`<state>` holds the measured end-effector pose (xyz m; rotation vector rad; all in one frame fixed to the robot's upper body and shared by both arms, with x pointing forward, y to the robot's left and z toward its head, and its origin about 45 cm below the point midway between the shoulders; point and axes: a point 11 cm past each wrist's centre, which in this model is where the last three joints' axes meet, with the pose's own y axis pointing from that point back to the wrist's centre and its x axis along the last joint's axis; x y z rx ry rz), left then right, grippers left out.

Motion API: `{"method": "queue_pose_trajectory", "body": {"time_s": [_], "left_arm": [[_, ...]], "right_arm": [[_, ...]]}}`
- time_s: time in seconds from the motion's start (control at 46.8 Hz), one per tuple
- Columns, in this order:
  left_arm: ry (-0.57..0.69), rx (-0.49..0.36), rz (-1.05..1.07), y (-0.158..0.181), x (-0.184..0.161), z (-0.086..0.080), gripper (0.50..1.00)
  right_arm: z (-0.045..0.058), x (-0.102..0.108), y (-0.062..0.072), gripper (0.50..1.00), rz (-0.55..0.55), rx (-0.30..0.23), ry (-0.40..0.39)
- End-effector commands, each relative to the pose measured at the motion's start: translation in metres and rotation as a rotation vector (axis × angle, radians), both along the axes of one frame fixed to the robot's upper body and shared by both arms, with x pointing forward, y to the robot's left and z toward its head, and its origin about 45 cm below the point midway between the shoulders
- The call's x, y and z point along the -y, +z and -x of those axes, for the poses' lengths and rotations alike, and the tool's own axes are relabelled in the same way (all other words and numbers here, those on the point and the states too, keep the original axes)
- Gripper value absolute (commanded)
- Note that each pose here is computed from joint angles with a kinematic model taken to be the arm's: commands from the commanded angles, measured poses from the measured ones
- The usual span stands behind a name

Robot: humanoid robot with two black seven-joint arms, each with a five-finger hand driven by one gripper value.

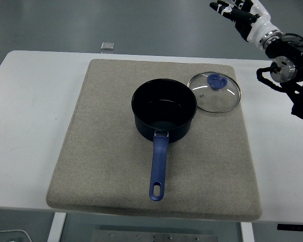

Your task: Lift the pot lid and place it to the right of the pot.

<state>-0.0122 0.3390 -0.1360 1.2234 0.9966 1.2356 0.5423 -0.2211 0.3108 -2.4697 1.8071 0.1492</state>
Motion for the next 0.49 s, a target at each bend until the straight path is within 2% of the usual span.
{"method": "queue_pose_trajectory", "body": {"time_s": [0.0,0.192,0.47], "left_arm": [[0.0,-0.001,0.0,0.0,0.0,0.0,1.0],[0.0,0.001,0.0,0.0,0.0,-0.001,1.0],[0.0,-0.001,0.0,0.0,0.0,0.0,1.0]], "right_arm": [[0.003,0.003,-0.011,0.899,-0.034,-0.024,-0.014],[0.005,0.006,-0.021,0.899,-0.058,-0.043,-0.023],[0.003,0.012,-0.015,0.899,-0.18,-0.039,-0.077]]}}
